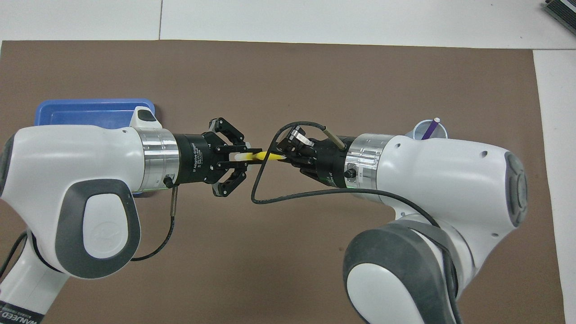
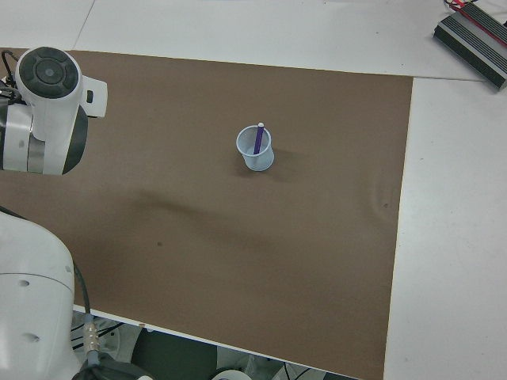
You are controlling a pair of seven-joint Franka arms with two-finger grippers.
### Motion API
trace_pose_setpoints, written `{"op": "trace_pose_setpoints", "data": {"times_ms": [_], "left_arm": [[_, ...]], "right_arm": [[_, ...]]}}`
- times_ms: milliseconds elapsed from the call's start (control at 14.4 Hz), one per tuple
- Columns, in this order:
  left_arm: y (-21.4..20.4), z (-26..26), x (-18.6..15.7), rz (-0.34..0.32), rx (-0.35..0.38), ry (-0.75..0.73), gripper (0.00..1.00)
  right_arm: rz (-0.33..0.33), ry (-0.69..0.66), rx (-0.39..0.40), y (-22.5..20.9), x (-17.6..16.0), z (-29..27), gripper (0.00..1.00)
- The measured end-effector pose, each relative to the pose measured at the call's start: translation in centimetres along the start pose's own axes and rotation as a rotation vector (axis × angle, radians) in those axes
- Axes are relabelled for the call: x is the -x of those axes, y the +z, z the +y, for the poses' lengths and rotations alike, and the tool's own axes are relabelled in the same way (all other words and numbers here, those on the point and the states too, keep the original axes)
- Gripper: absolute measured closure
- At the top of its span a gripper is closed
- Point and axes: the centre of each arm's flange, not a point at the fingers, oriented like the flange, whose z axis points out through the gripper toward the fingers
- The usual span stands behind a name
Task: Transfer and insert pens with both arms
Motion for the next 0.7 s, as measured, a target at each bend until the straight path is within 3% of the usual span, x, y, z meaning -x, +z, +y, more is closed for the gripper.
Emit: {"op": "trace_pose_setpoints", "data": {"times_ms": [209, 278, 487, 696], "left_arm": [[0.00, 0.00, 0.00, 0.000, 0.000, 0.000, 0.83], [0.04, -0.03, 0.02, 0.000, -0.001, 0.000, 0.79], [0.37, -0.29, 0.28, 0.000, -0.009, 0.004, 0.46], [-0.05, -0.12, -0.27, 0.000, -0.021, -0.006, 0.14]], "right_arm": [[0.000, 0.000, 0.000, 0.00, 0.00, 0.00, 0.82], [0.000, 0.000, -0.001, 0.00, 0.01, -0.02, 0.82], [0.002, -0.010, -0.007, -0.17, 0.12, -0.29, 0.82], [0.002, -0.129, 0.009, -0.31, -0.21, -0.10, 0.82]]}}
